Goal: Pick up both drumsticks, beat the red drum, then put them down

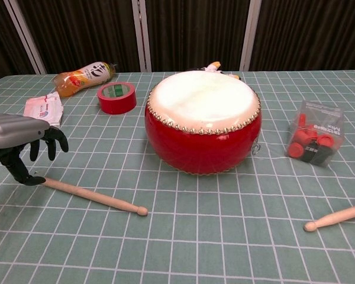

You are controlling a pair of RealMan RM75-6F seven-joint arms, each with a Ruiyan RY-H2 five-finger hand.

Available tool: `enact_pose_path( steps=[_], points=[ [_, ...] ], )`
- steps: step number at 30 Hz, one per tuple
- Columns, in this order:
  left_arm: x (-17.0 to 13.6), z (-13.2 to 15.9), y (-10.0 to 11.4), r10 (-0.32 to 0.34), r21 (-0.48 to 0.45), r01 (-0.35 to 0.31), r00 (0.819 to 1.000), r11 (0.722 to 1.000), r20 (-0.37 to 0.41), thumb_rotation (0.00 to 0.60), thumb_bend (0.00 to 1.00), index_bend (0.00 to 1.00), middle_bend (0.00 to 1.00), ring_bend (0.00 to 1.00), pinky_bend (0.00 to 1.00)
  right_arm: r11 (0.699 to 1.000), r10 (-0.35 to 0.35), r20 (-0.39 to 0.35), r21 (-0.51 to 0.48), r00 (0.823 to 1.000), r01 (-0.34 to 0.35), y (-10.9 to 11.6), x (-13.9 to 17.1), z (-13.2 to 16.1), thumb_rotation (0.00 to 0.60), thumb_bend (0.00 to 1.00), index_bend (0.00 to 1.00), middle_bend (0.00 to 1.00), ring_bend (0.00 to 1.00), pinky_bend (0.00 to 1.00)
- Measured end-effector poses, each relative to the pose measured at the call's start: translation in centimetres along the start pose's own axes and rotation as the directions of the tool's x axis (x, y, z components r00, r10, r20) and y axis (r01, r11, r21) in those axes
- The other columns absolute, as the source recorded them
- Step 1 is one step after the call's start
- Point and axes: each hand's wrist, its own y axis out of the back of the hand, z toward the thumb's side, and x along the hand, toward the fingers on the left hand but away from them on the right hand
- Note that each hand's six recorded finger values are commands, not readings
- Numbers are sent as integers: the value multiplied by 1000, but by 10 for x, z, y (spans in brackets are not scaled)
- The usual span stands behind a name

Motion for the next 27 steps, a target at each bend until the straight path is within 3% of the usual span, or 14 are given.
enact_pose_path(
  steps=[5, 8, 11, 16, 19, 23, 27],
  points=[
    [-5, -6, 7, 14, -52, -15, 1000, 999, -7, 600, 210, 137, 156, 201, 416, 1000, 2, 10, -17, 1000, -2, 4, 2, 0, 600, 498, 76, 328, 330, 354],
    [-10, -10, 14, 40, -94, -40, 999, 995, -3, 600, 200, 106, 105, 154, 379, 999, -16, 16, -27, 1000, 17, 11, 4, -4, 600, 497, 42, 253, 253, 286],
    [-17, -15, 22, 85, -143, -83, 996, 986, 2, 600, 195, 69, 70, 134, 321, 997, -56, 20, -42, 998, 57, 21, 6, -10, 600, 497, 1, 129, 123, 182],
    [-32, -28, 38, 204, -192, -198, 979, 961, 14, 600, 153, 39, 8, 89, 280, 979, -170, 28, -105, 985, 172, 47, 16, -25, 600, 496, 0, 19, 35, 137],
    [-46, -44, 46, 294, -183, -287, 956, 940, 15, 600, 115, 12, 0, 56, 219, 952, -260, 33, -159, 965, 262, 63, 25, -37, 600, 484, 0, 0, 4, 122],
    [-76, -80, 44, 385, -179, -384, 922, 906, -30, 600, 32, 0, 0, 0, 48, 900, -363, 45, -240, 931, 363, 77, 41, -55, 600, 423, 0, 0, 0, 63],
    [-102, -108, 30, 393, -167, -399, 917, 902, -66, 600, 0, 0, 0, 0, 0, 853, -449, 41, -278, 892, 442, 80, 61, -73, 600, 403, 0, 0, 0, 12]
  ],
)
